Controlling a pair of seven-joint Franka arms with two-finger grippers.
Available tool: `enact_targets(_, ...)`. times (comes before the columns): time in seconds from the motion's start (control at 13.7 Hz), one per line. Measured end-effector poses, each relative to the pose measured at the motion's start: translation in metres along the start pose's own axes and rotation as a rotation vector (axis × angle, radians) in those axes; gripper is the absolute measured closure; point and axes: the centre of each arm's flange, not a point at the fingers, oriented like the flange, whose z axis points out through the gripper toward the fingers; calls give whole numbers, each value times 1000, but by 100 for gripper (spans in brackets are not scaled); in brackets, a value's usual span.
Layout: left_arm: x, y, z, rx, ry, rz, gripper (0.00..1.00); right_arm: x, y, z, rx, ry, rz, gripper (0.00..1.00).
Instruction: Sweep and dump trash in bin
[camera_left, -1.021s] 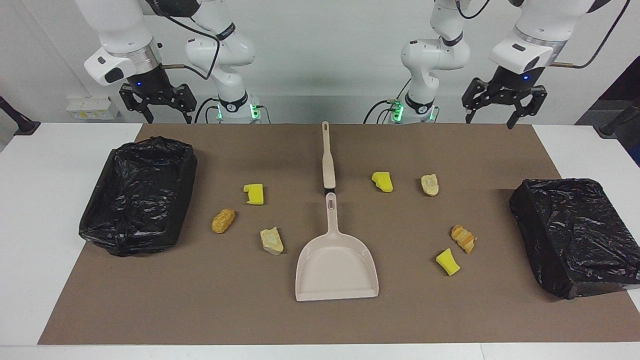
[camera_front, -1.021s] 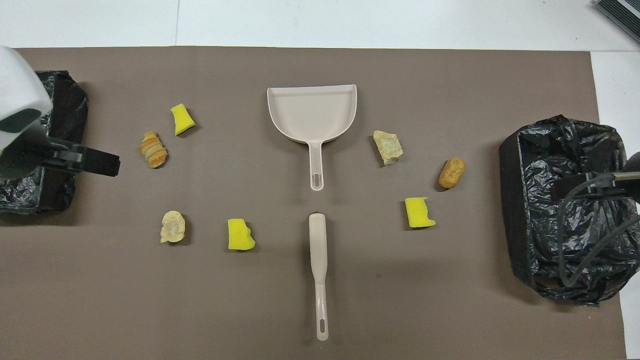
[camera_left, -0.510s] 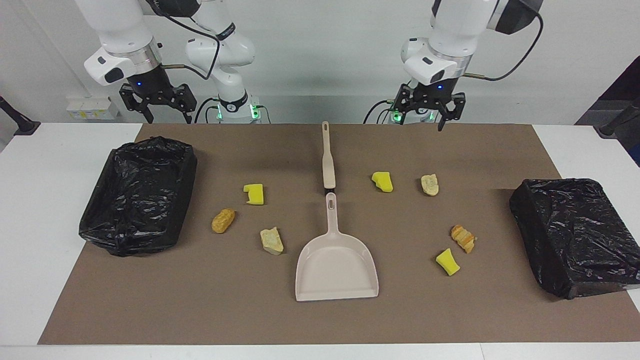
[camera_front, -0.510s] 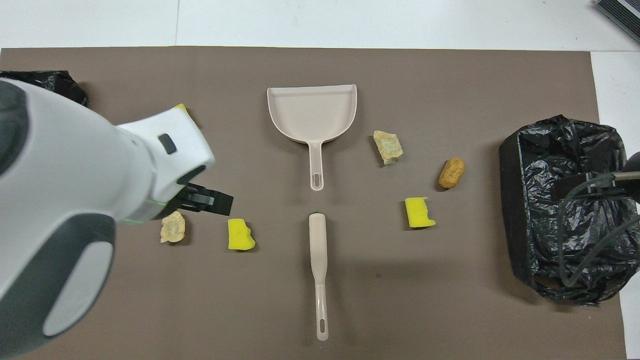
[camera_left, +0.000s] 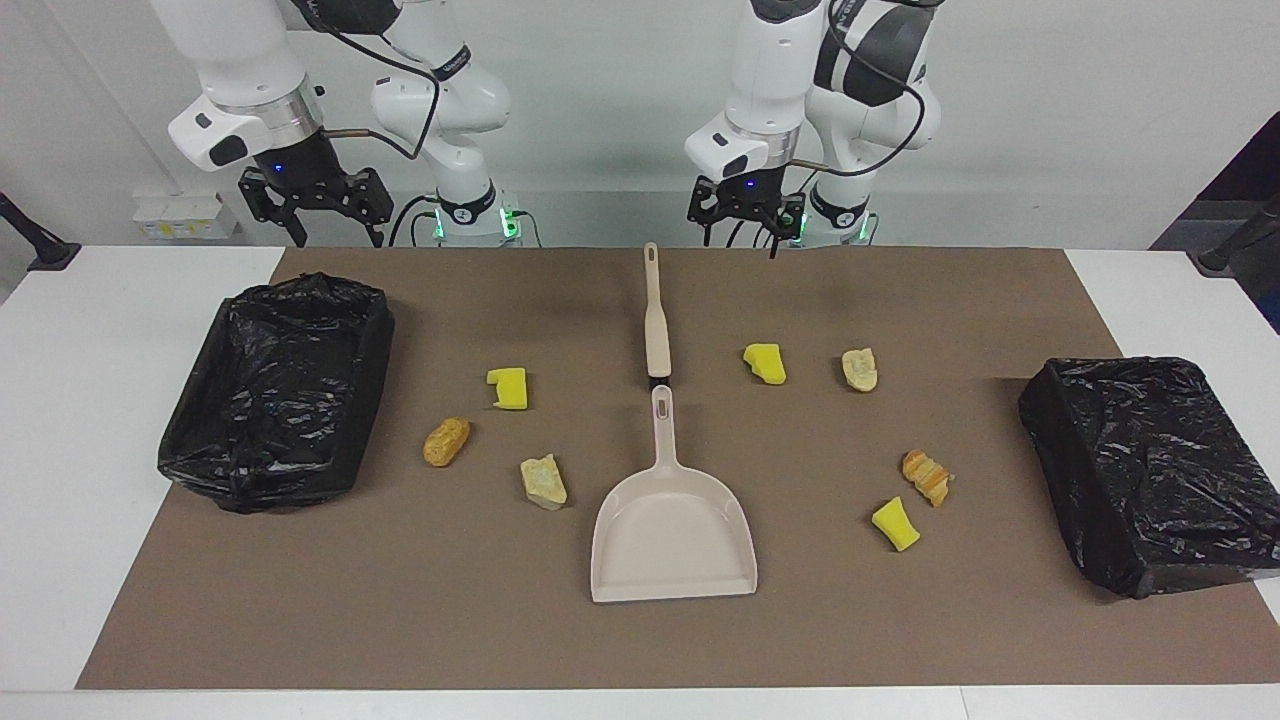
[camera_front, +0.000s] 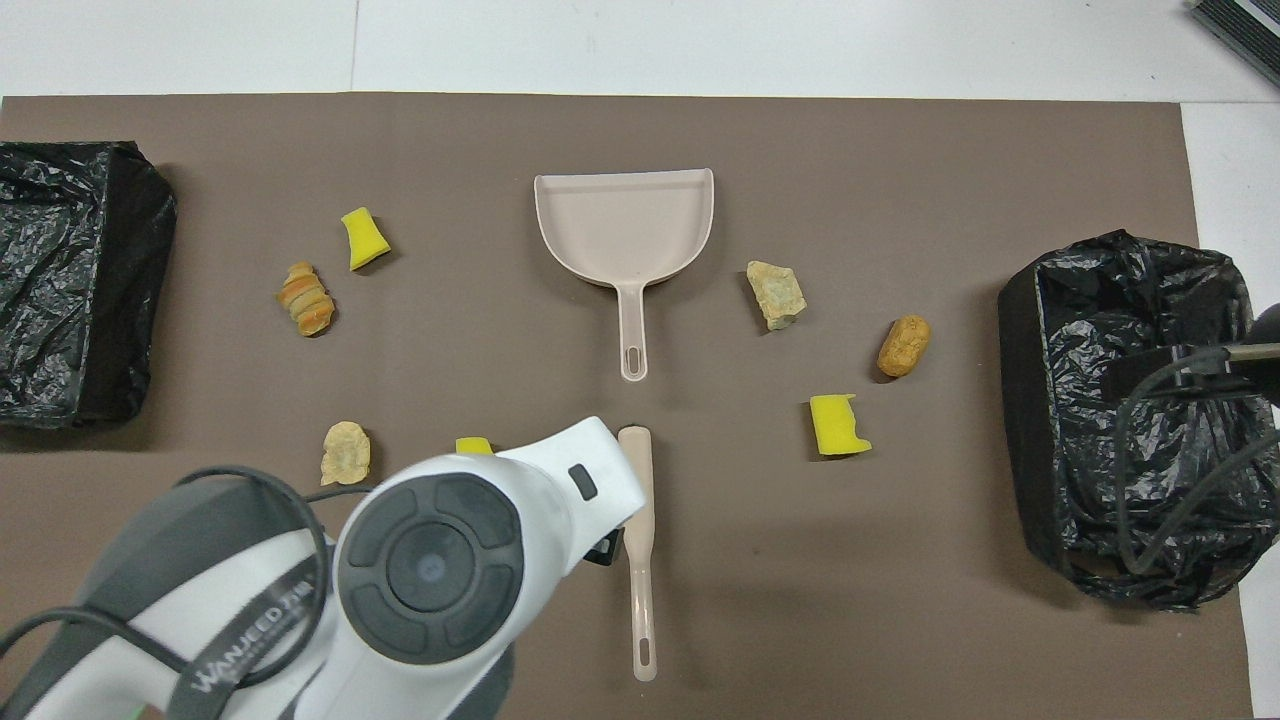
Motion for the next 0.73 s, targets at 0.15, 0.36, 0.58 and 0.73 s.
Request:
enact_targets(0.15, -16, 26, 24, 0, 1, -11, 0, 0, 0, 0, 0, 0, 0, 0)
enact_targets(0.36, -44, 68, 70, -2, 1, -17, 0, 0, 0, 0, 0, 0, 0, 0)
enact_targets(0.58, -69, 87, 117, 2, -6, -13, 0, 0, 0, 0, 0, 0, 0, 0)
enact_targets(0.73, -74, 87, 140, -5, 0, -12, 0, 0, 0, 0, 0, 0, 0, 0)
